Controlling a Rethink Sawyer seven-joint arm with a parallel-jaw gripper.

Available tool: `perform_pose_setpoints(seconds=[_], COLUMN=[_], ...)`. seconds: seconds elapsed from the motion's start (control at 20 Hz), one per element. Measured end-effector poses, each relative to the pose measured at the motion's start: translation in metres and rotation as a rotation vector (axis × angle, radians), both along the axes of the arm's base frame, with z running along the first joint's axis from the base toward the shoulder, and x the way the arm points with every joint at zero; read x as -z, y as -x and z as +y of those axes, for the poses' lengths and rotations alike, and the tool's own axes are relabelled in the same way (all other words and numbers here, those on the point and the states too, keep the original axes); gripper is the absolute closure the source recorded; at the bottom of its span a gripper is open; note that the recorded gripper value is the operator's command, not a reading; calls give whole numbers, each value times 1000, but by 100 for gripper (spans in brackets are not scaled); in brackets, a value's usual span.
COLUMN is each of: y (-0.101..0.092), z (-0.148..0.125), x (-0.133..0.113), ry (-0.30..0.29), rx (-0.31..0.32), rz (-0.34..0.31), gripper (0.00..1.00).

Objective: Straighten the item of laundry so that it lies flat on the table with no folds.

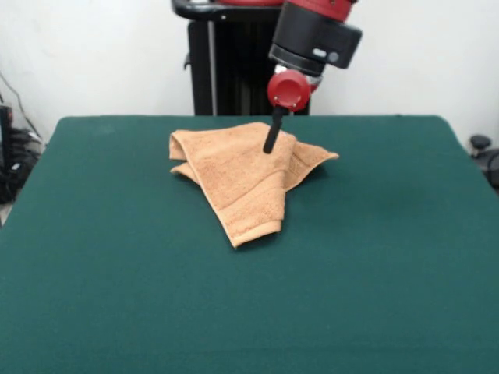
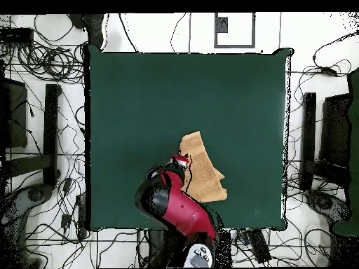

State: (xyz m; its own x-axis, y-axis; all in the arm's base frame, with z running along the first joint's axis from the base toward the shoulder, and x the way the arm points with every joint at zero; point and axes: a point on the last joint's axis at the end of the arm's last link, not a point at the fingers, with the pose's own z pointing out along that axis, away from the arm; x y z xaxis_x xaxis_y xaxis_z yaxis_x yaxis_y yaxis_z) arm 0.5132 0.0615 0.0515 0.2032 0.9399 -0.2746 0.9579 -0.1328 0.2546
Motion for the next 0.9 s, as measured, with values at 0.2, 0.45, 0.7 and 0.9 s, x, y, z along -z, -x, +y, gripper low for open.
perform_pose_setpoints(seconds=[0.2,0.45,0.7,0.9], y=[5,7,8,5], z=[-6,-9,-13,-6], x=[-3,-15,-27,-42], ry=[90,188,224,235], rx=[-104,-223,-248,-262], rz=[-49,-129,-147,-169], gripper=[0,0,0,0])
